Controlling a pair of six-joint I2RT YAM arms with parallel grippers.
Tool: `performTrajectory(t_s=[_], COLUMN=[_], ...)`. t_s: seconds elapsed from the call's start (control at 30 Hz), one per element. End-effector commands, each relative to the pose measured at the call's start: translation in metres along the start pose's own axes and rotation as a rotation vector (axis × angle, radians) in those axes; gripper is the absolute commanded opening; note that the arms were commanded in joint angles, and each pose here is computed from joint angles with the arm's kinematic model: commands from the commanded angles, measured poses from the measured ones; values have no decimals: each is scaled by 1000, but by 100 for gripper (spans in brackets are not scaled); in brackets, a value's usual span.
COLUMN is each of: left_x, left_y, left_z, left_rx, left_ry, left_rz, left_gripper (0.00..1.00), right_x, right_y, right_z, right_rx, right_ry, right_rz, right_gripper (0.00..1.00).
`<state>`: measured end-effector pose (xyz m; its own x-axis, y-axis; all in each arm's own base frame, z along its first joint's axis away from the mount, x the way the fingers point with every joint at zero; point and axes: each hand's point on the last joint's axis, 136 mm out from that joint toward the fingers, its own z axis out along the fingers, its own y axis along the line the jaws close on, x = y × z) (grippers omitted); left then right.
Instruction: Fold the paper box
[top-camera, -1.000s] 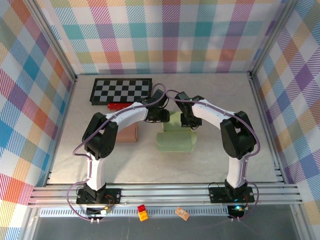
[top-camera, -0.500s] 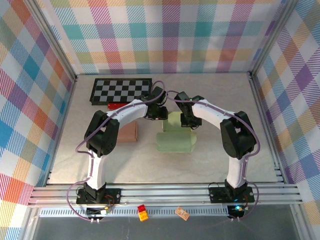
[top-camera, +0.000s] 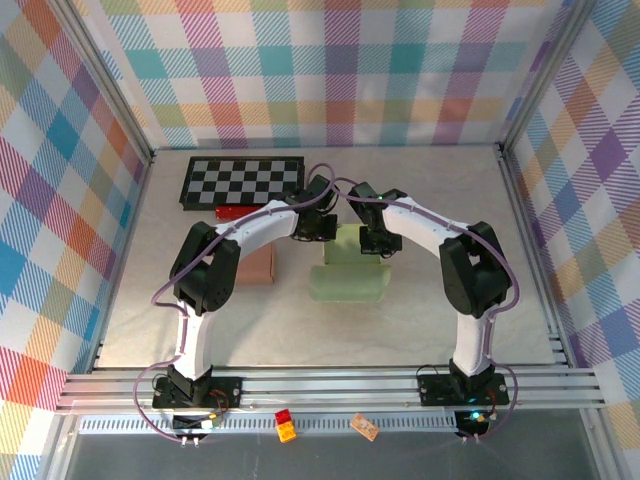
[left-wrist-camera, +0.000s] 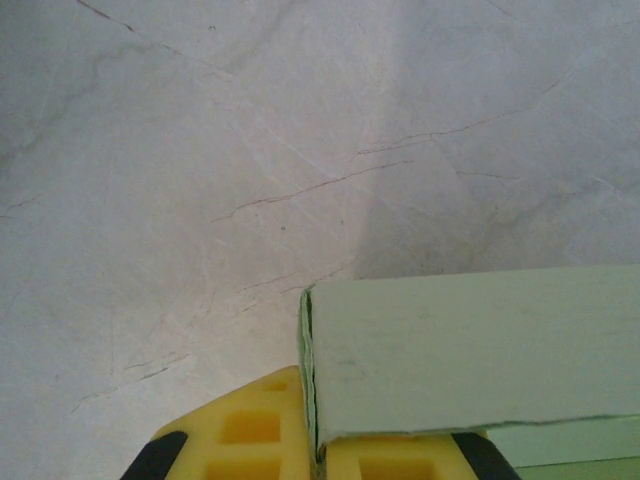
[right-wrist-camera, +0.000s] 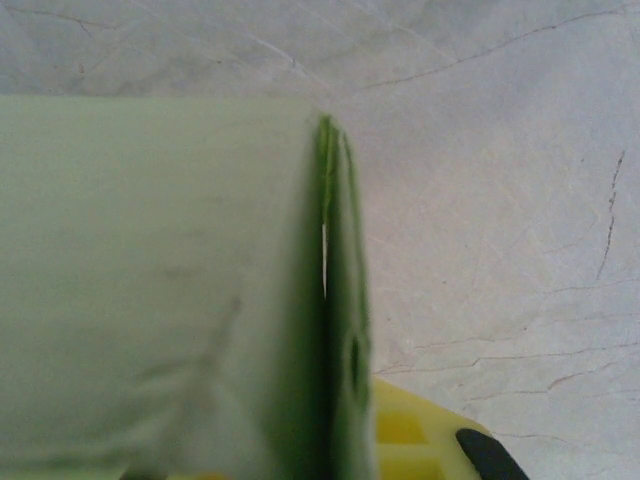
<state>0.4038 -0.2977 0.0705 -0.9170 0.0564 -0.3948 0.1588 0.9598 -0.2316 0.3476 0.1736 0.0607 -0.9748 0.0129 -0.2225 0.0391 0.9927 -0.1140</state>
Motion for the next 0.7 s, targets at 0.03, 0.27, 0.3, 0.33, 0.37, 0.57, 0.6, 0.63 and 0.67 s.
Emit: performTrajectory(t_s=[0.03,0.27,0.3,0.33,0.37,0.57,0.6,0.63,0.67], left_x=[6,-14,-17,-21,-25,-54,-57,-56,-56], left_y=[-1,-13,-15,-18,-21,-9,-2,5,15], left_z=[-6,-53,-61,-71,-82,-149,-158,-162,-167], left_rx=[-34,17,33,50,66,136,136,138,138], left_ry=[15,-72,-86,-104,-121,-248,-257,-255,-252], left_rz=[9,-52,-63,-73,-86,-186,-208,-227,-253], left_gripper=[32,51,52,53,54,51,50,49,47], right_x=[4,11,13,15,18,34,36,37,39], right_y=[6,13,14,15,16,12,11,10,9], right_z=[1,-2,-2,-2,-2,-1,-1,-3,-3], right_rx=[-13,-50,-52,-58,-66,-147,-163,-176,-187], right_ry=[38,95,107,124,143,285,306,326,346], right_rz=[25,74,86,102,128,382,431,473,521], right_gripper=[0,0,0,0,0,0,0,0,0])
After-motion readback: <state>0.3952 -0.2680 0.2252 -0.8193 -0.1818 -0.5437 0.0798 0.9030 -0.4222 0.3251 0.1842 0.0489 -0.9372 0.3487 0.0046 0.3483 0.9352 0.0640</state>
